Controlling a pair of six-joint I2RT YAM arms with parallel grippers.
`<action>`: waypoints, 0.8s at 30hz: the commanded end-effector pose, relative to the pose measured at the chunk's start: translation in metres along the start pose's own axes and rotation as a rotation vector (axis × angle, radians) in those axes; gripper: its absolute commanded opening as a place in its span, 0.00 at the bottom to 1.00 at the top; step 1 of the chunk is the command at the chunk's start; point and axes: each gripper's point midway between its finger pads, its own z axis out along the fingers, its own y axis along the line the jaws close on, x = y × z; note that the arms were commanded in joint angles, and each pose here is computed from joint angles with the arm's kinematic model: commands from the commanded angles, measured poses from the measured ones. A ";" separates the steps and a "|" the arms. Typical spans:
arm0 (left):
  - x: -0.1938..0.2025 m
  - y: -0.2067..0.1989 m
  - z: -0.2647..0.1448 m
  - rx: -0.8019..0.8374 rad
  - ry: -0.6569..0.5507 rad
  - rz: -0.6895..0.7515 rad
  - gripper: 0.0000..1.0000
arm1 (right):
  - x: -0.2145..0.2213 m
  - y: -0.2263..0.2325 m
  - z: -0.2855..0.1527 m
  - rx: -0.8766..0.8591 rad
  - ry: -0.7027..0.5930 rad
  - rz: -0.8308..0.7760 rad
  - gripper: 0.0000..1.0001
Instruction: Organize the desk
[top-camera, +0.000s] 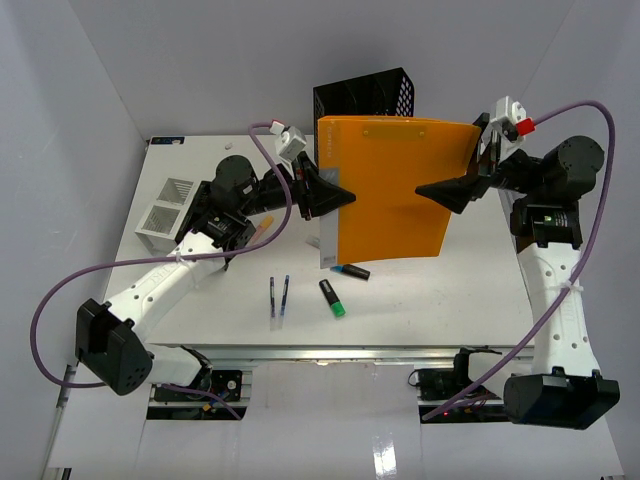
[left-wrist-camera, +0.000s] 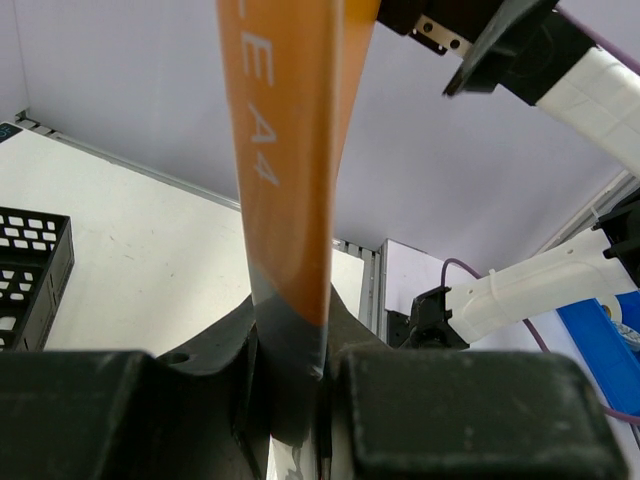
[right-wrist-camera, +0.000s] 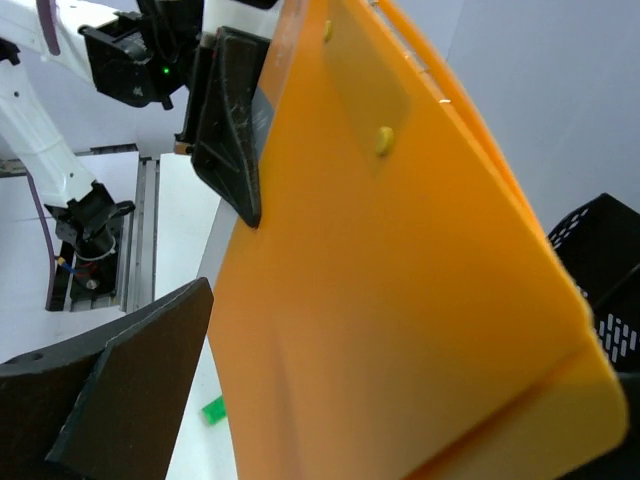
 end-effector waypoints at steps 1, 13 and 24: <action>-0.032 -0.012 -0.002 0.017 -0.070 0.060 0.00 | 0.033 0.000 0.002 0.012 0.040 0.000 0.75; -0.029 -0.006 -0.002 -0.012 -0.066 0.061 0.00 | 0.043 0.012 0.002 -0.040 0.042 -0.028 0.18; -0.025 0.014 -0.014 -0.143 -0.098 0.040 0.61 | 0.037 0.011 0.001 -0.016 0.038 -0.069 0.08</action>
